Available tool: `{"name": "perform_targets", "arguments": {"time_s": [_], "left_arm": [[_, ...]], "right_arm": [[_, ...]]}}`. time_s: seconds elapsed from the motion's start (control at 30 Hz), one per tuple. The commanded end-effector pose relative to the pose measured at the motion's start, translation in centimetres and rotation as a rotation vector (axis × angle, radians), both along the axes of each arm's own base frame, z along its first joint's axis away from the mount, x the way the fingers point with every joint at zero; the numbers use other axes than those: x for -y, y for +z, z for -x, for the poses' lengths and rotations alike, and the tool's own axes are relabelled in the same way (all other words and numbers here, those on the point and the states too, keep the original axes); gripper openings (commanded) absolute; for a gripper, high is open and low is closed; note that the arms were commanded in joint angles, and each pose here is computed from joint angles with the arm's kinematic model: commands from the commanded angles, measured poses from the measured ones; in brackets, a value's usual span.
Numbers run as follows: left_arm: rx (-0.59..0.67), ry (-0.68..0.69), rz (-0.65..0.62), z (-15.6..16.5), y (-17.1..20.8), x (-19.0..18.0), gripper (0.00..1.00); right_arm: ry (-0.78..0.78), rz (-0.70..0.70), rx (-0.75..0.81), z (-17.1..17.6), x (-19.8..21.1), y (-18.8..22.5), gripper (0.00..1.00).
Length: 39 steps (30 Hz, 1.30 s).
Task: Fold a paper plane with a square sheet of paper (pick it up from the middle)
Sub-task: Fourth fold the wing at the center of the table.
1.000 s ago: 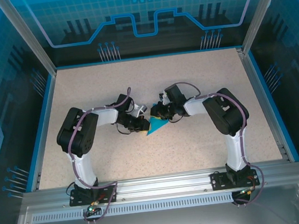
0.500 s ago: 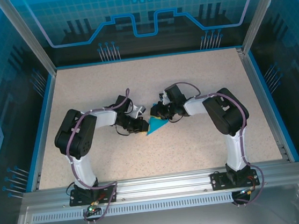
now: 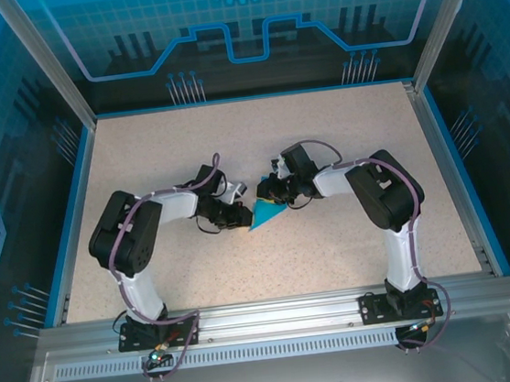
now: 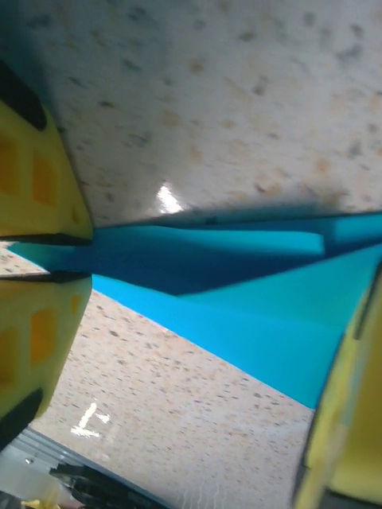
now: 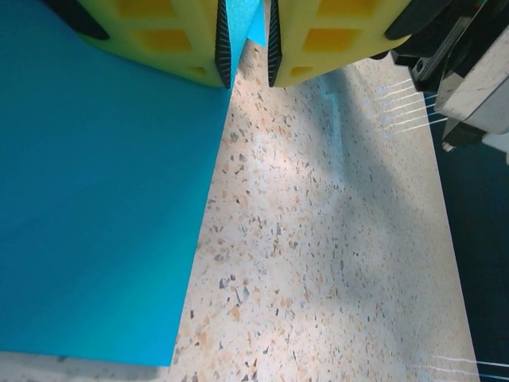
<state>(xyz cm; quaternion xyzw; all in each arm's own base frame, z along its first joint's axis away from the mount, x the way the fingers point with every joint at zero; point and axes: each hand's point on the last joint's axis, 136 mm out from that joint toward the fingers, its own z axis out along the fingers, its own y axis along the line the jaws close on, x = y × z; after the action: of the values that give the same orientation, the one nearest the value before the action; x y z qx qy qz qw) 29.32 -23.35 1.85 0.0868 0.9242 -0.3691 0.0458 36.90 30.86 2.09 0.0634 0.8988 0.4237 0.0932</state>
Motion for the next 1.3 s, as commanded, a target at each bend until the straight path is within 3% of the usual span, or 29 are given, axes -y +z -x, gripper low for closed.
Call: {"name": "perform_targets", "arguments": {"time_s": [0.0, 0.13, 0.27, 0.47, 0.67, 1.27], "left_arm": [[-0.002, 0.065, -0.052, 0.8, 1.0, -1.3, 0.27], [0.059, 0.132, 0.009, -0.1, 4.0, -0.9, 0.25], [0.065, 0.169, 0.172, -1.4, 6.5, 1.1, 0.20], [-0.020, 0.128, 0.280, -2.2, 5.7, 3.8, 0.16], [-0.062, 0.115, 0.265, -1.6, 3.6, 3.8, 0.17], [-0.084, 0.097, 0.015, 1.1, -1.6, 0.4, 0.15]], "right_arm": [[0.002, 0.112, -0.096, 1.8, 1.5, -4.3, 0.22], [0.007, 0.120, -0.096, 2.0, 1.6, -4.5, 0.21], [0.005, 0.122, -0.104, 2.1, 1.7, -4.8, 0.21], [0.003, 0.127, -0.110, 2.2, 1.8, -5.0, 0.20], [-0.001, 0.132, -0.114, 2.2, 1.9, -5.1, 0.20], [-0.004, 0.155, -0.138, 3.0, 2.6, -6.1, 0.20]]}}
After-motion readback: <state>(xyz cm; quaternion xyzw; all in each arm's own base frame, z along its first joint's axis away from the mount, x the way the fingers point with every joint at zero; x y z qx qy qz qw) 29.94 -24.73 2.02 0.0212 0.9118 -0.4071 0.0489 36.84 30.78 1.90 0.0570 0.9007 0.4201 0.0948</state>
